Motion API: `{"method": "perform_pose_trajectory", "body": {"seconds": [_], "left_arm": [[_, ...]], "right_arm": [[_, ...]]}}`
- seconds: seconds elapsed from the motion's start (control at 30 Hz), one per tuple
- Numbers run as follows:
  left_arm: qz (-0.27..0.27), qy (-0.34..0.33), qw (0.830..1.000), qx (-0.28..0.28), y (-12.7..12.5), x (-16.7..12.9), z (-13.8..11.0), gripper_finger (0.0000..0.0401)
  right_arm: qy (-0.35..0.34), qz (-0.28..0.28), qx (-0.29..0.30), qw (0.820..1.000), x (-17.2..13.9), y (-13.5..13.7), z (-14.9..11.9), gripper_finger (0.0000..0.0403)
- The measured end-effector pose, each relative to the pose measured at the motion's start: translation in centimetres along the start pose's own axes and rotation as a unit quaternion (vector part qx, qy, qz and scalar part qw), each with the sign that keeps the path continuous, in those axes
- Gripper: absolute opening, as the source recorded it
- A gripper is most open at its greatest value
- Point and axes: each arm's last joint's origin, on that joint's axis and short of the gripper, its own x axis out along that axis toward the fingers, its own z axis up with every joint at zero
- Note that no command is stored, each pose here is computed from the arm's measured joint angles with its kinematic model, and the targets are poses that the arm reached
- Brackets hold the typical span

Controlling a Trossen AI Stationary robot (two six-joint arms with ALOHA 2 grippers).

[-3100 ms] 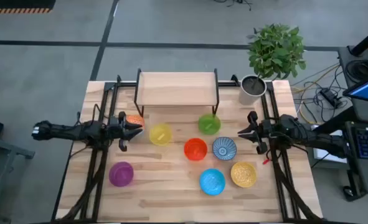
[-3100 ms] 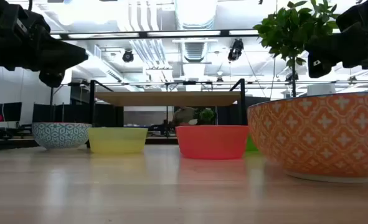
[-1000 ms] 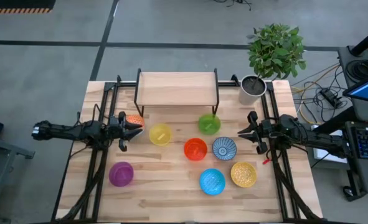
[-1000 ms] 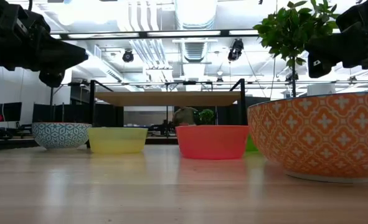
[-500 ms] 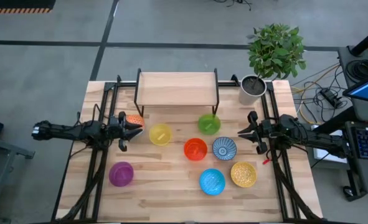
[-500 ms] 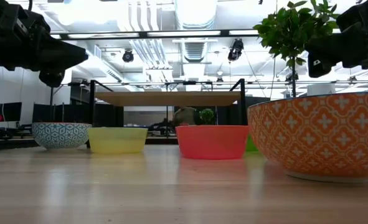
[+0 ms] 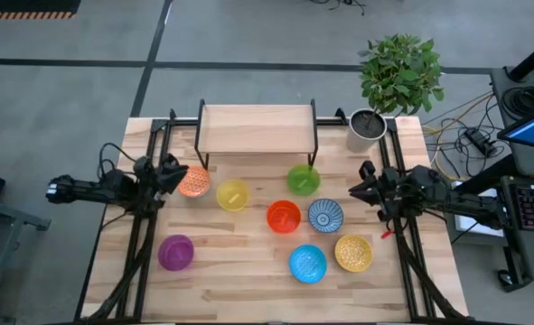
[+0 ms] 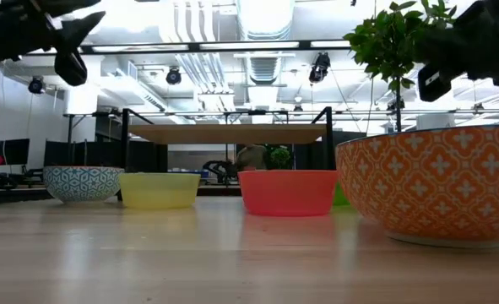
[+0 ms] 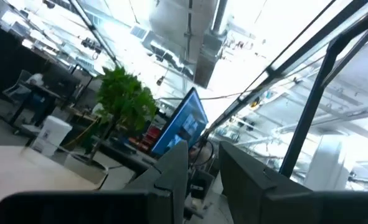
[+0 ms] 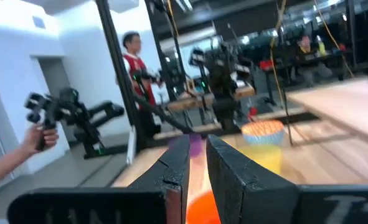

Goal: Place and stack bowls onto a shelf
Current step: Put the blue patterned bowl on the shelf

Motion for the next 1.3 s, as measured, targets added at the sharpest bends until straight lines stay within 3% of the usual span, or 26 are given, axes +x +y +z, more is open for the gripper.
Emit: {"method": "perform_pose_trajectory", "body": {"seconds": [0.27, 0.5, 0.67, 0.93, 1.13, 1.3], "left_arm": [[0.010, -0.009, 1.000, 0.015, 0.0, 0.0, 0.1, 0.0075], [-0.007, -0.006, 1.000, 0.013, -0.1, 0.0, 0.1, 0.0075], [-0.041, 0.003, 0.999, 0.028, -0.3, 0.0, 0.1, 0.0075], [-0.046, -0.013, 0.999, 0.021, -0.4, 0.0, 0.4, 0.0075], [-0.012, -0.027, 0.998, 0.059, -0.3, 0.3, 0.4, 0.0075], [-0.010, -0.057, 0.991, 0.121, -0.5, 0.5, 0.8, 0.0075]], "right_arm": [[-0.028, 0.003, 0.006, 1.000, 0.1, 0.6, 2.3, 0.0043], [0.002, -0.031, 0.022, 0.999, 1.7, 0.4, 4.2, 0.0043], [0.085, -0.071, 0.037, 0.993, 4.8, -0.9, 4.5, 0.0043], [0.139, -0.086, 0.050, 0.985, 9.8, -2.5, 6.5, 0.0043], [0.218, -0.107, 0.072, 0.967, 13.4, -3.9, 7.3, 0.0043], [0.314, -0.133, 0.105, 0.934, 15.8, -5.2, 6.6, 0.0043]]}}
